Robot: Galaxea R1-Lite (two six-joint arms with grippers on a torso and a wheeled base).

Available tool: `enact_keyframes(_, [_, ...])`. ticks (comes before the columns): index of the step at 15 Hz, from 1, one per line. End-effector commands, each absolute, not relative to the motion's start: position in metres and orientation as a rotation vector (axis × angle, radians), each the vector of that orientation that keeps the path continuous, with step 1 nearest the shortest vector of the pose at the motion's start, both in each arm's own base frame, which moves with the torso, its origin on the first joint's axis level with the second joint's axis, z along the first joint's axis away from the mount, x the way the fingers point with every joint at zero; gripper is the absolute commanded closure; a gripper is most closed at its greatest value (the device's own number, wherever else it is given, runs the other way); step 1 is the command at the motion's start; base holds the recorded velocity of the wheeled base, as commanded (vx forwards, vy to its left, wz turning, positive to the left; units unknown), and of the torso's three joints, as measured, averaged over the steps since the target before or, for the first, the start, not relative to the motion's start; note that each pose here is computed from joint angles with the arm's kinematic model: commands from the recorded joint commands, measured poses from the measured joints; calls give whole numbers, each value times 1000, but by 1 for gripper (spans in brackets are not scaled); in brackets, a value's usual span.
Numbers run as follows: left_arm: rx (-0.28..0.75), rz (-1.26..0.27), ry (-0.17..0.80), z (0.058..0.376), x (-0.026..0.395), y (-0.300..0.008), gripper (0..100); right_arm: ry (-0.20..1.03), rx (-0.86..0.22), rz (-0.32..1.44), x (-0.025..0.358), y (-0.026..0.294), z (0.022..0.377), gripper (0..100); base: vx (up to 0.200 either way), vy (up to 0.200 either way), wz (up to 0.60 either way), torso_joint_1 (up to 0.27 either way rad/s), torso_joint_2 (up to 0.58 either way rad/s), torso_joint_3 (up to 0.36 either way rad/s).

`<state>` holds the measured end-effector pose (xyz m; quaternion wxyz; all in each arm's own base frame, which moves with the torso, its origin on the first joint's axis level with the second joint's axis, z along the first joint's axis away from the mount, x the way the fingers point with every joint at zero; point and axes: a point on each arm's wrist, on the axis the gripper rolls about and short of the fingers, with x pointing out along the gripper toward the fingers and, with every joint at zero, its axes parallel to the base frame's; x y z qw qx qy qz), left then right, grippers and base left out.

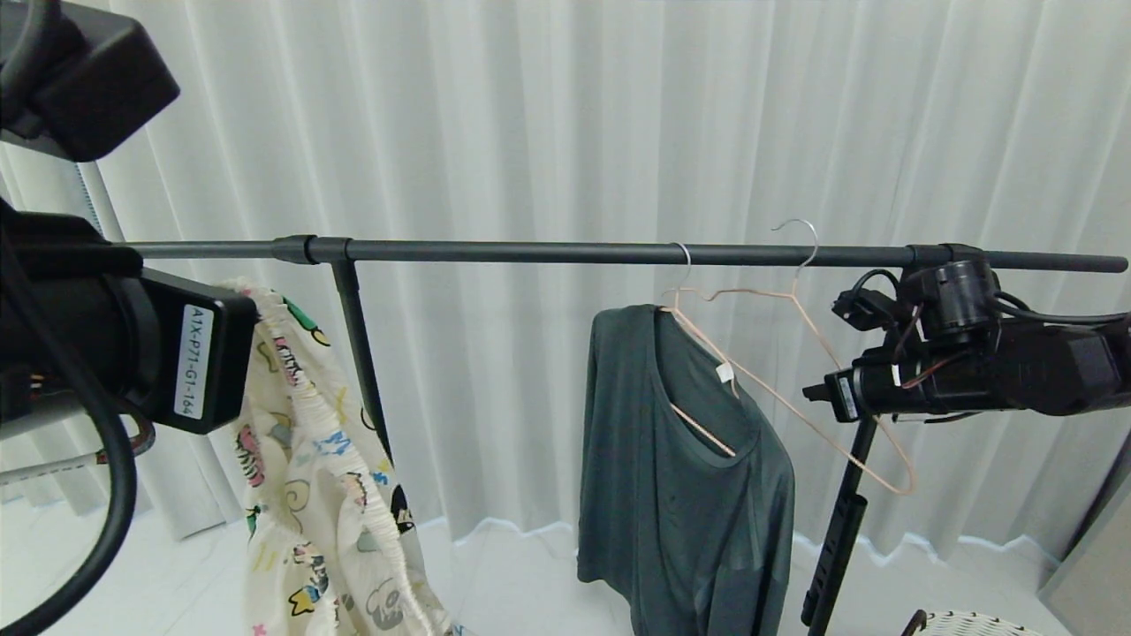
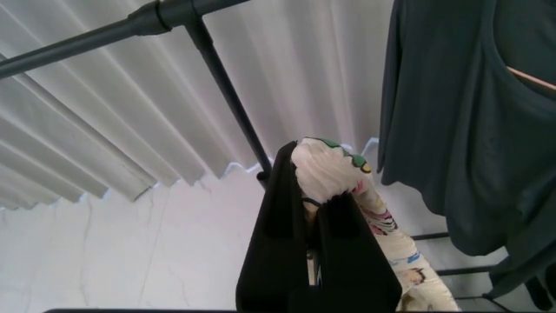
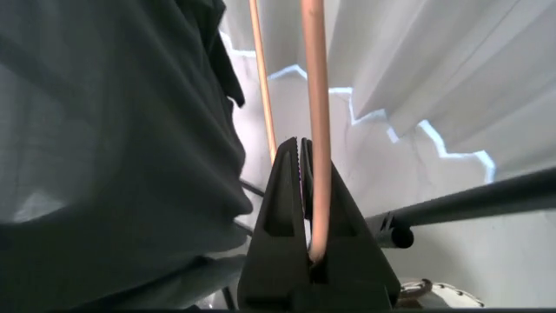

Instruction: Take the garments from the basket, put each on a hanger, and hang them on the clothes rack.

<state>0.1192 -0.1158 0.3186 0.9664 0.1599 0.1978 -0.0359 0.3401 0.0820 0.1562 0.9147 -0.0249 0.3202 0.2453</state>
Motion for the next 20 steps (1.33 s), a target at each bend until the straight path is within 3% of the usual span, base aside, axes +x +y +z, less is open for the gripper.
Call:
enact_keyframes(1, [323,-72,400,318,117,-113,100,603,-44,501,325,79,178,100,0,0,0,0,0,0])
enact_keyframes(5, [327,-72,403,313,110,-105,100,586,-47,491,293,71,188,100,0,0,0,0,0,0])
enact_keyframes(10, [342,-57,409,309,109,-103,100,517,-30,371,213,48,206,100,0,0,0,0,0,0])
enact_keyframes(16, [360,-56,426,303,112,-106,100,480,-57,323,134,32,206,100,-200,0,0,3,3,6])
enact_keyframes(20, [402,-51,467,288,116,-111,100,418,-87,475,99,41,216,100,-200,0,0,1,4,2])
